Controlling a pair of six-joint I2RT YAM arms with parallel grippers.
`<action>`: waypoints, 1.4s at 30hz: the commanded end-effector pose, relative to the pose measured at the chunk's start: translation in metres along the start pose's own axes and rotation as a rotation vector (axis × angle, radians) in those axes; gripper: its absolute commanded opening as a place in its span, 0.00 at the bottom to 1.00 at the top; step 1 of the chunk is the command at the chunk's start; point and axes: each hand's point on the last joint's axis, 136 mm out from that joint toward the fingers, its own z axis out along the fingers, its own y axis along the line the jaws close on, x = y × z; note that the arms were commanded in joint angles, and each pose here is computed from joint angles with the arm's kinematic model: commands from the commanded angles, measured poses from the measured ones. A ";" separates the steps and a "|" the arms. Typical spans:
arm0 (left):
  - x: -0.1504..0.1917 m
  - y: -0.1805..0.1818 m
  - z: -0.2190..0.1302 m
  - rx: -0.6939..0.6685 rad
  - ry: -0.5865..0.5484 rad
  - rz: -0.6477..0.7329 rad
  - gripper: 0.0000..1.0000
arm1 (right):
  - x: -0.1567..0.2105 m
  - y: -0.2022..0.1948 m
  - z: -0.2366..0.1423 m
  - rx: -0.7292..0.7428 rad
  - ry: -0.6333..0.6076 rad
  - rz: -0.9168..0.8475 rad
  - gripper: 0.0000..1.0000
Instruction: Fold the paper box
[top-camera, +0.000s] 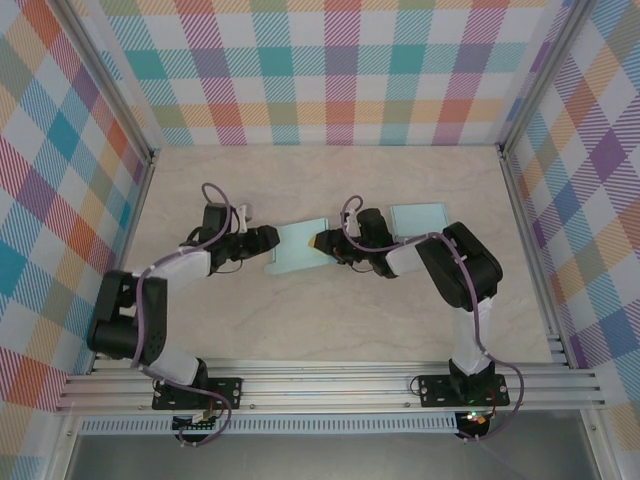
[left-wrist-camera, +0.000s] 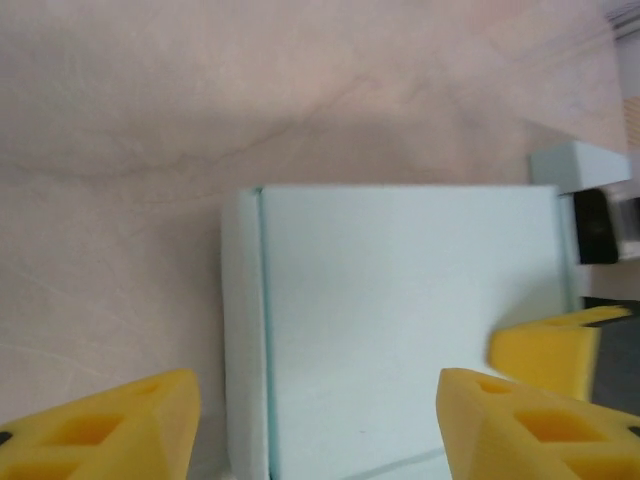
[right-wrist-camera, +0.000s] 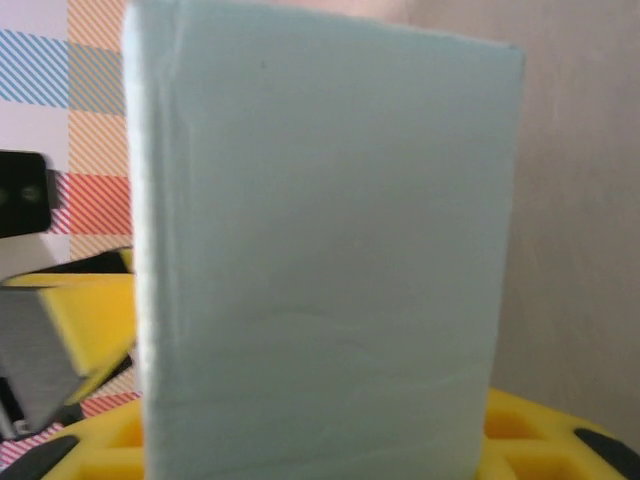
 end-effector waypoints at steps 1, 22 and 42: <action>-0.016 -0.010 -0.038 -0.034 -0.115 0.084 0.73 | 0.010 0.007 -0.011 -0.002 0.020 0.059 0.41; 0.042 -0.128 -0.142 0.366 -0.592 0.962 0.87 | 0.060 0.012 -0.081 0.000 0.197 0.406 0.36; 0.152 -0.159 -0.049 0.237 -0.217 1.599 1.00 | 0.070 0.026 -0.098 0.056 0.252 0.429 0.37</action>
